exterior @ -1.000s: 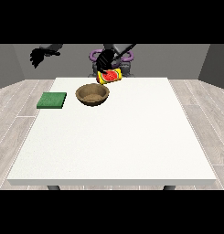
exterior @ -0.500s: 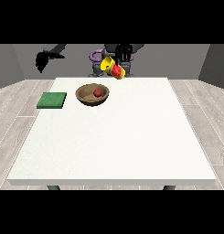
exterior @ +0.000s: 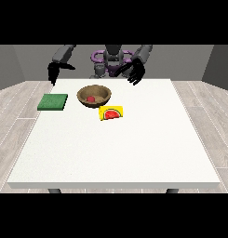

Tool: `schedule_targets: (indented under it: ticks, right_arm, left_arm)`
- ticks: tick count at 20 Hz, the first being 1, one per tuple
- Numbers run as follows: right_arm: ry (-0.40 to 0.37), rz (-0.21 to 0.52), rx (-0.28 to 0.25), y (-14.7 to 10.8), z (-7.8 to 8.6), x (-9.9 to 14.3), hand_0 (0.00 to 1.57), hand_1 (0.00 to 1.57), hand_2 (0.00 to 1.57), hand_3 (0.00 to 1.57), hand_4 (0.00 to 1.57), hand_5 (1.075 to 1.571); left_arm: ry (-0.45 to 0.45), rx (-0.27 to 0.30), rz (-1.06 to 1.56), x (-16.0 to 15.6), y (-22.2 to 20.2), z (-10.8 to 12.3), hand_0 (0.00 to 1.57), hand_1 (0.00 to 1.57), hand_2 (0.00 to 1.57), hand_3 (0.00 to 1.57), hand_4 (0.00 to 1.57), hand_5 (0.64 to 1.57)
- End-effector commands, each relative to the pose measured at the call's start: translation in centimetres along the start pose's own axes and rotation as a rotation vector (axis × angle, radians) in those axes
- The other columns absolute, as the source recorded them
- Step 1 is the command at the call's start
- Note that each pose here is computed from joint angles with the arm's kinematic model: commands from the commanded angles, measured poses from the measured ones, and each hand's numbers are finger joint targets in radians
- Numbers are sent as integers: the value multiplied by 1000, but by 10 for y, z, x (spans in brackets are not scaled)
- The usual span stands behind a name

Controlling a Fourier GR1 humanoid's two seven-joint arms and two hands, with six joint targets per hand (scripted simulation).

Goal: Pick the cup and pour the ball into the bowl, then pick the bowl and place it on the pad

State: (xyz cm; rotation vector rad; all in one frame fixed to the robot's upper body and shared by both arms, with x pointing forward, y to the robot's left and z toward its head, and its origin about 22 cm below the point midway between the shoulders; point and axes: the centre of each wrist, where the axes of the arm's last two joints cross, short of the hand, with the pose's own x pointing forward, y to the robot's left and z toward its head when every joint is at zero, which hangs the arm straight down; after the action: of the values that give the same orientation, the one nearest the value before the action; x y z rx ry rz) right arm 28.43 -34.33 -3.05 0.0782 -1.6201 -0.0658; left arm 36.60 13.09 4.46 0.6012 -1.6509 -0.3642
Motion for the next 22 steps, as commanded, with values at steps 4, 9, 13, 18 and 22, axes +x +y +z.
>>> schedule_targets:
  ticks: [4, 9, 13, 18, 22]
  right_arm:
    - [7, -27, -110, 70, -11, -20, 0, 0, 0, 0, 295, 1570]
    - [-18, -35, -140, 86, -34, -18, 0, 0, 0, 0, 327, 1570]
    - [31, -30, -161, 83, -29, -42, 0, 0, 0, 0, 257, 1567]
    - [33, -26, -158, 64, -28, -53, 0, 0, 0, 0, 189, 1563]
    - [15, -36, -166, 59, -27, -62, 0, 0, 0, 0, 116, 1563]
  left_arm:
    - [-117, -88, 390, -36, 12, 35, 0, 0, 0, 0, 0, 1565]
    - [-160, -126, 408, -52, 34, 26, 0, 0, 0, 0, 0, 1563]
    - [-123, -128, 396, -68, 43, 38, 0, 0, 0, 0, 0, 1565]
    - [-135, -123, 404, -66, 70, 28, 0, 0, 0, 0, 0, 1566]
    - [-182, -114, 403, -72, 84, 28, 0, 0, 0, 0, 0, 1566]
